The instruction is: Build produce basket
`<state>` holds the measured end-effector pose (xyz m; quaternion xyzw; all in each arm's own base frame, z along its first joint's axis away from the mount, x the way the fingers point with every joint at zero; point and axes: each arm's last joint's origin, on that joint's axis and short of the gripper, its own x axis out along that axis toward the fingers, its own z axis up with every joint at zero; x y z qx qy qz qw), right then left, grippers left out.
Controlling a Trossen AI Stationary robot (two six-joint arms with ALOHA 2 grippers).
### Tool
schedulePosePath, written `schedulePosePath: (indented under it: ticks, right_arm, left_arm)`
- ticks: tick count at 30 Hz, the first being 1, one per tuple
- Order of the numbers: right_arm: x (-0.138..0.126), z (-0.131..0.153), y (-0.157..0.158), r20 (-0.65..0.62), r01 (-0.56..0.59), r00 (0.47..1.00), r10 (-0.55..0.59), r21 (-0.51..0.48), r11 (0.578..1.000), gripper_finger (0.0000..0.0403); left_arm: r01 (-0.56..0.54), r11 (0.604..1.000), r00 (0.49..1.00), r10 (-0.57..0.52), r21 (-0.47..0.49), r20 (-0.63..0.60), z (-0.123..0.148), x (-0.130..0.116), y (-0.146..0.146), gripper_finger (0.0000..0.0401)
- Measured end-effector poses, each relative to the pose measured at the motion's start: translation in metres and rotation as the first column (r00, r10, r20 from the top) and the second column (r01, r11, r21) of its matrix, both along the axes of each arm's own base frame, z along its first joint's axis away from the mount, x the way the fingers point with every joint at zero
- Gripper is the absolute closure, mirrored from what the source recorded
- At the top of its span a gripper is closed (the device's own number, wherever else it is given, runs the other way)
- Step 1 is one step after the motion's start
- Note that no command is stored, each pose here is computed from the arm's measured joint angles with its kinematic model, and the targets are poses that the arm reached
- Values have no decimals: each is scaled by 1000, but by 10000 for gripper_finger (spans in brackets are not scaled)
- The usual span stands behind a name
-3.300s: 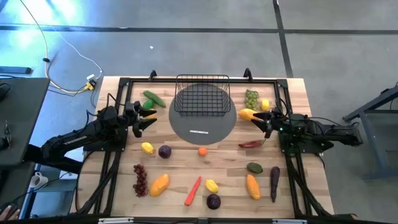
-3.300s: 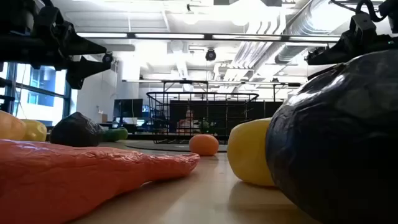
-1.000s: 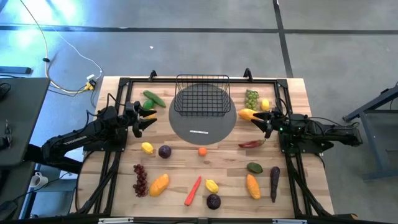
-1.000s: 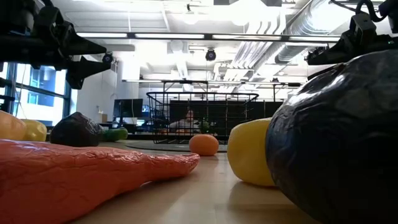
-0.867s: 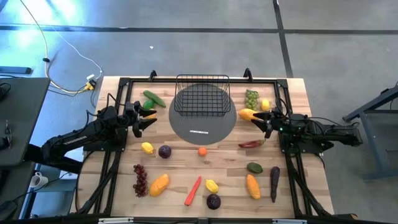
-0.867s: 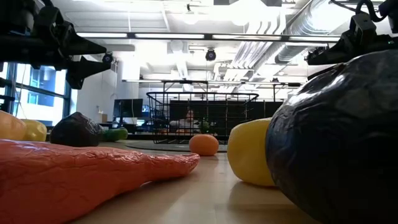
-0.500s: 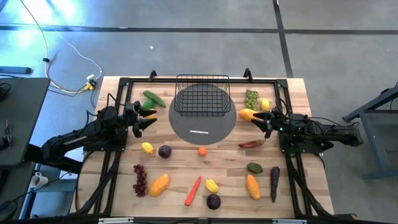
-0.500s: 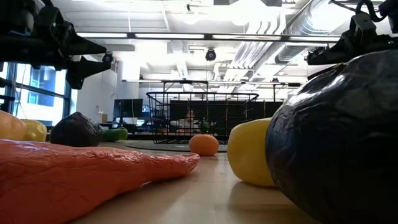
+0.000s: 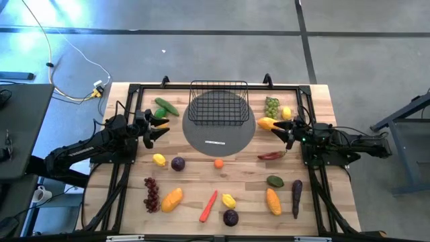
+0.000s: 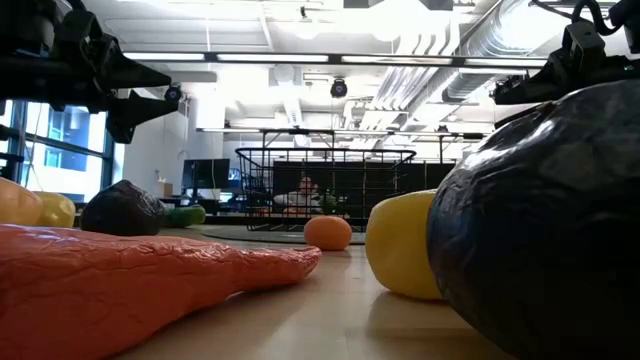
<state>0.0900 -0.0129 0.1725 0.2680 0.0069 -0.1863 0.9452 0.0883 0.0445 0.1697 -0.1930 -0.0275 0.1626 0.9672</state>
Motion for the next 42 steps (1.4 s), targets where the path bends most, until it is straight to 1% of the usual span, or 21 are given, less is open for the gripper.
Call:
schedulePosePath:
  ticks: [24,26,30,36,39,42]
  right_arm:
    - [0,0,0,-1,0,1000,0,0,1000,194]
    - [0,0,0,-1,0,1000,0,0,1000,194]
    - [0,0,0,-1,0,1000,0,0,1000,194]
    - [0,0,0,-1,0,1000,0,0,1000,194]
    - [0,0,0,-1,0,1000,0,0,1000,194]
    - [0,0,0,-1,0,1000,0,0,1000,194]
  left_arm:
    - [3,1000,1000,-3,-2,1,0,0,0,165]
    - [-2,1000,1000,2,-30,11,0,0,0,165]
    - [1,993,999,4,-121,41,0,0,0,165]
    - [6,990,999,0,-140,43,0,0,0,165]
    - [-14,983,1000,11,-183,-17,6,-3,-1,165]
    - [-69,981,993,51,-179,-106,18,-6,-2,165]
